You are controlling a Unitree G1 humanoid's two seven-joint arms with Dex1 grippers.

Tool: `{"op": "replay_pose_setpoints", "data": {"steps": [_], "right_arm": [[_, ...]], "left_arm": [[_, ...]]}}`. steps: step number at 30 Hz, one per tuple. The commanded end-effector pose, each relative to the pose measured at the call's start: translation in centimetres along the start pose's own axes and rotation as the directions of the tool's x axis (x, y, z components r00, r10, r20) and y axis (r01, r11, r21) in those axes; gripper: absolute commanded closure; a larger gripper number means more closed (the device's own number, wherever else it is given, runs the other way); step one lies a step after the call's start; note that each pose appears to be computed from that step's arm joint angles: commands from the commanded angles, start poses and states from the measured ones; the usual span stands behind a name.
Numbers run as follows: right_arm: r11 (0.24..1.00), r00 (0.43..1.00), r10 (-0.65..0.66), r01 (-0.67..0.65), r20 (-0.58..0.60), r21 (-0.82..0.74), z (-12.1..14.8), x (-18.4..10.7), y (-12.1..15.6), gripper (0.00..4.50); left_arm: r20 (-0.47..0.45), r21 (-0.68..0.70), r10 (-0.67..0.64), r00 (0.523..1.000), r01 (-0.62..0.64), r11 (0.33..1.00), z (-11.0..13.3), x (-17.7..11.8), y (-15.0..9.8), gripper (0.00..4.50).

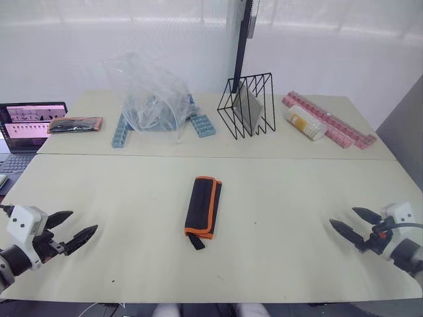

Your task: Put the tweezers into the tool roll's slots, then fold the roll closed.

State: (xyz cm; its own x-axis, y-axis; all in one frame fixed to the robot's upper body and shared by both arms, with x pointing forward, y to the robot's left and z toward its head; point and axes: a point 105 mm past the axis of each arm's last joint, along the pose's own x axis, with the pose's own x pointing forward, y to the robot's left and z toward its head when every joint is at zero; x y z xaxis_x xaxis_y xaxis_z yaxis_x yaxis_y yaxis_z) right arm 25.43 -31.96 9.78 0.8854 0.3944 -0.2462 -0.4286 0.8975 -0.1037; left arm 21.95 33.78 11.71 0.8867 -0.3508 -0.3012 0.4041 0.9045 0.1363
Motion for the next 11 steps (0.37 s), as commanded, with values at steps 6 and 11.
{"op": "replay_pose_setpoints", "data": {"steps": [6, 11], "right_arm": [[0.999, 1.000, 0.019, -0.018, 0.022, -0.030, 1.07, -0.05, 0.35, 0.01], [0.999, 1.000, 0.019, -0.019, 0.018, -0.028, 0.94, -0.10, 0.52, 0.01]], "left_arm": [[0.000, 0.028, 0.007, 1.000, -0.007, 1.000, 0.67, -0.25, 0.33, 0.00], [-0.005, 0.035, 0.004, 1.000, -0.003, 0.999, 0.62, -0.11, 0.30, 0.00]]}}
